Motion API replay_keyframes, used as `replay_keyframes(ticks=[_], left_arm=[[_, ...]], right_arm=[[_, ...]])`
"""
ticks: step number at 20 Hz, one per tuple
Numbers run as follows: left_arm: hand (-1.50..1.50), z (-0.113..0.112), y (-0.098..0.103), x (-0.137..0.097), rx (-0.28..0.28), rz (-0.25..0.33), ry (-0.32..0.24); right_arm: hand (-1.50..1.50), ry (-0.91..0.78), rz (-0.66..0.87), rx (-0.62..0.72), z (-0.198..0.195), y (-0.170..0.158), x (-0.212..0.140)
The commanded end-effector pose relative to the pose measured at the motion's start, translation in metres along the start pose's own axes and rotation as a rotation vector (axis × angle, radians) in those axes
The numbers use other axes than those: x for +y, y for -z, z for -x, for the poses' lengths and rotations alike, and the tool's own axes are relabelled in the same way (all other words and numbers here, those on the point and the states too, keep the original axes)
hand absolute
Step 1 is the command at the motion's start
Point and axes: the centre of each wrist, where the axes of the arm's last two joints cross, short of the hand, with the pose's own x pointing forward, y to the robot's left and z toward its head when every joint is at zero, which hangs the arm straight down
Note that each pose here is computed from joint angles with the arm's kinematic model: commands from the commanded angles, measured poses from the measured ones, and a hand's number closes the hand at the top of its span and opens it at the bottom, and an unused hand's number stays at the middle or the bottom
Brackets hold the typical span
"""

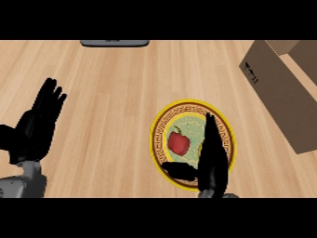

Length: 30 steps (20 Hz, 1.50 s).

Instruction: Pick the bell pepper from the plate and place it in the cardboard box

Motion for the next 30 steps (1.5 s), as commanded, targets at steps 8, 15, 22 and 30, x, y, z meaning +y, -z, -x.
replay_keyframes(ticks=[8, 15, 22, 30], left_arm=[[0.0, 0.017, 0.0, -0.014, -0.003, -0.009, 0.008], [0.0, 0.006, 0.002, 0.0, 0.009, 0.011, -0.015], [0.0, -0.011, 0.008, -0.008, -0.006, 0.007, -0.002], [0.0, -0.008, -0.006, 0.004, -0.016, -0.015, 0.027]], right_arm=[[-1.5, 0.021, -0.037, 0.026, -0.006, -0.002, 0.013], [-1.5, 0.024, -0.041, 0.057, 0.016, 0.009, 0.025], [-1.5, -0.011, -0.049, 0.018, 0.003, 0.018, 0.022], [1.5, -0.107, -0.006, -0.057, 0.012, 0.033, 0.041]])
